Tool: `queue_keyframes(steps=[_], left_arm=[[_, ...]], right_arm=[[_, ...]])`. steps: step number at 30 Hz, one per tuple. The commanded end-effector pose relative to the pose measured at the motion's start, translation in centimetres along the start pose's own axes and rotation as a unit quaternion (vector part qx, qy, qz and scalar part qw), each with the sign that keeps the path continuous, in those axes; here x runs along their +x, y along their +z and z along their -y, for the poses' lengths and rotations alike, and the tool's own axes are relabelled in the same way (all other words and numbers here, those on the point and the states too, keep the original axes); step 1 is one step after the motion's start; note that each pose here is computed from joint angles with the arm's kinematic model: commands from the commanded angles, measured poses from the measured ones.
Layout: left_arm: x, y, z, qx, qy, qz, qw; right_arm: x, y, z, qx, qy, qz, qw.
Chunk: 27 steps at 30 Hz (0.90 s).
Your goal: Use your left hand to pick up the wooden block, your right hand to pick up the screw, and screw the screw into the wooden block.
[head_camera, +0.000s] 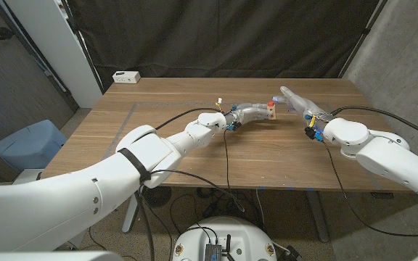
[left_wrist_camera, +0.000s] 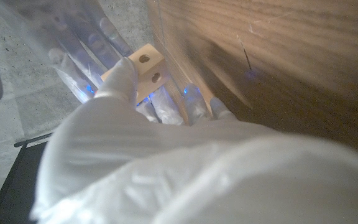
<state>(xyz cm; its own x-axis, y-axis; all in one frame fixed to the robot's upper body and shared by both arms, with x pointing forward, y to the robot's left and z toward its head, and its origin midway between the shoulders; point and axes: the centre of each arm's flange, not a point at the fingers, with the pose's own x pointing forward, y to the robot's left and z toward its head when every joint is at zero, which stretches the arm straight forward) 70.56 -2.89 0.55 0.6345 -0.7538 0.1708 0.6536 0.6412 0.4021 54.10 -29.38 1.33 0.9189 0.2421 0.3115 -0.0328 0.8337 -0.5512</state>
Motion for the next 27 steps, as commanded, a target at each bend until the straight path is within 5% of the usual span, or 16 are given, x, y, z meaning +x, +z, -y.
queue_keyframes(steps=[1, 27], left_arm=[[0.09, 0.13, 0.07, 0.002, -0.001, 0.000, 1.000], [-0.19, 0.21, 0.46, 0.005, -0.013, 0.020, 1.000]], right_arm=[[1.01, -0.15, -0.14, 0.003, 0.007, 0.004, 1.0000], [1.24, -0.74, -0.48, 0.012, 0.011, 0.001, 0.9999]])
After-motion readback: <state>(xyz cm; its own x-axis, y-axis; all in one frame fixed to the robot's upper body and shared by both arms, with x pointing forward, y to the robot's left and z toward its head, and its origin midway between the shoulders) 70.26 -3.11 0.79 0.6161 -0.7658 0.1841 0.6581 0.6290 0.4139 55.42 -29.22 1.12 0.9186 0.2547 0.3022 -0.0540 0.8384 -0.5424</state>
